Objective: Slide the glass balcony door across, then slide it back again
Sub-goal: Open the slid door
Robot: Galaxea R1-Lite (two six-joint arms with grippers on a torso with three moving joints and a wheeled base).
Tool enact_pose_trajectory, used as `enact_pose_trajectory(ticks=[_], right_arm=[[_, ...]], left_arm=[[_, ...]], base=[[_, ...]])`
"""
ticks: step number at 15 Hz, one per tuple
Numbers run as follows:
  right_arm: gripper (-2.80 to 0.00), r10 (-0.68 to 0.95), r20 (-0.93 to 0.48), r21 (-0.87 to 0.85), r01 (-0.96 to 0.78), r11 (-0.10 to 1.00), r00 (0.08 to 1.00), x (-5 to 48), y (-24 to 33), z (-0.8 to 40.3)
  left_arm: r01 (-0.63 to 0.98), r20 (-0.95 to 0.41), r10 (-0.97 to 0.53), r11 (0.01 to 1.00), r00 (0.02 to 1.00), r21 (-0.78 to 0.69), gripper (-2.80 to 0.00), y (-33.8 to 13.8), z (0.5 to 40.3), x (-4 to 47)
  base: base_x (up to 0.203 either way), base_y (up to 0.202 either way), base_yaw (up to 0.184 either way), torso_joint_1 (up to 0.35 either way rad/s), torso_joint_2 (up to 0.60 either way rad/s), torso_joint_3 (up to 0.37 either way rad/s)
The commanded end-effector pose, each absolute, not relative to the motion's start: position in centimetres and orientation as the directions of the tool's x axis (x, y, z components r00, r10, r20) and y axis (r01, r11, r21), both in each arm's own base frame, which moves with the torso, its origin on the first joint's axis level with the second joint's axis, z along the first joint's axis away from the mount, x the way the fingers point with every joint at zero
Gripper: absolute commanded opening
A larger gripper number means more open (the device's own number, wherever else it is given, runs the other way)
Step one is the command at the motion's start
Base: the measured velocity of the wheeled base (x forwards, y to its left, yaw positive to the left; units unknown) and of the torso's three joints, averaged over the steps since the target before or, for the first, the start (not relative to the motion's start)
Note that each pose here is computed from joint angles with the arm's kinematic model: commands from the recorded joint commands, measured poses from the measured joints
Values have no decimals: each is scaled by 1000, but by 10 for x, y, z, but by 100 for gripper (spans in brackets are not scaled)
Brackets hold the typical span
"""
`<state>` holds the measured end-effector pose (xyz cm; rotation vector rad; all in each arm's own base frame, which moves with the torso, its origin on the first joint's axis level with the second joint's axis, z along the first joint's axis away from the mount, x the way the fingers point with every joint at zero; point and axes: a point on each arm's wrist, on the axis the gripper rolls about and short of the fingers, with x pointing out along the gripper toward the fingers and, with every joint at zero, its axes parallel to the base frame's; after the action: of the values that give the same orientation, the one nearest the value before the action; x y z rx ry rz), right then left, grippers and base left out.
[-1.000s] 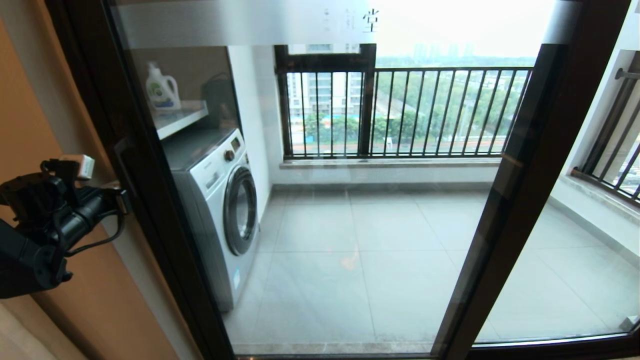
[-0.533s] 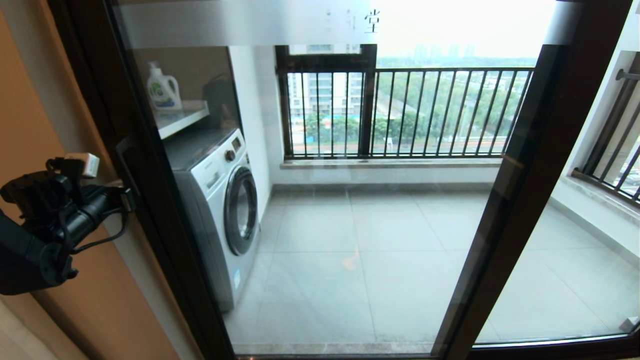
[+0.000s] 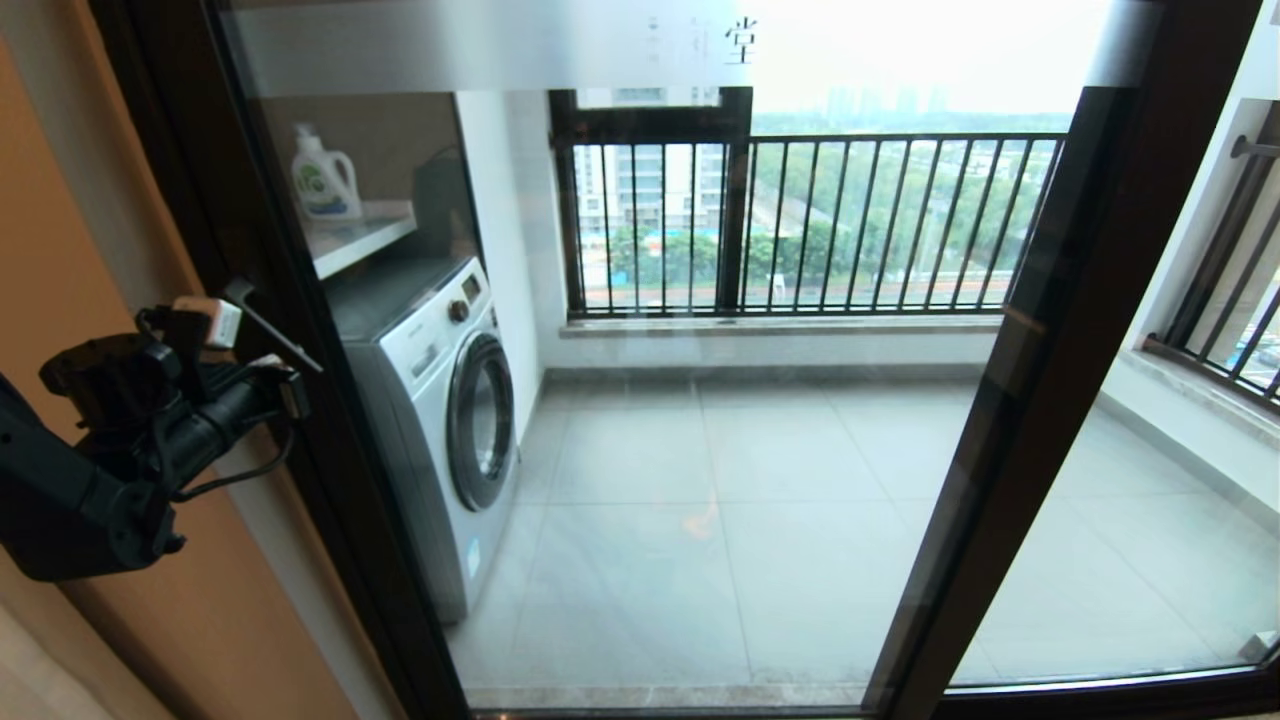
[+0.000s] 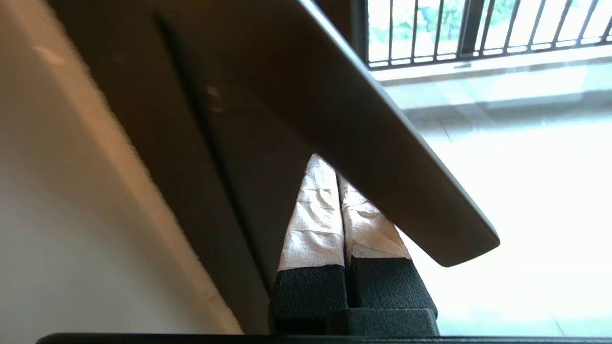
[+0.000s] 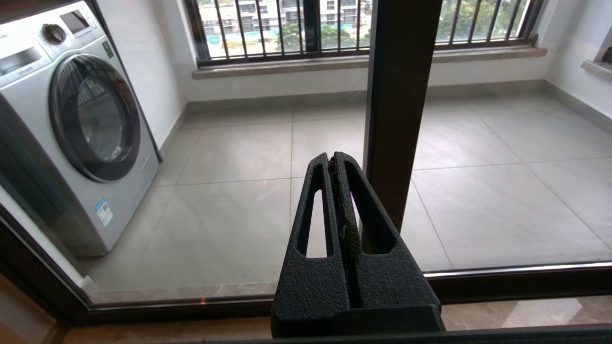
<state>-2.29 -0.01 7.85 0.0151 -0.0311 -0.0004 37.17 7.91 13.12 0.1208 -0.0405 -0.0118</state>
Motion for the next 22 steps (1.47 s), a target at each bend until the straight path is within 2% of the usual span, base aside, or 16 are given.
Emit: enact_pose_trajectory(ticks=[1,22], right_arm=[[-280,0,20,15,0,1000,1000,-22,0,76],[-280,0,18,15,0,1000,1000,-22,0,75]], left_arm=[[7,58,-14,992,998,125,-280,77,137,370],[46,121,-63,990,991,134,-280,56,170,359]], base=[[0,0,0,0,0,0],[0,0,0,0,0,0]])
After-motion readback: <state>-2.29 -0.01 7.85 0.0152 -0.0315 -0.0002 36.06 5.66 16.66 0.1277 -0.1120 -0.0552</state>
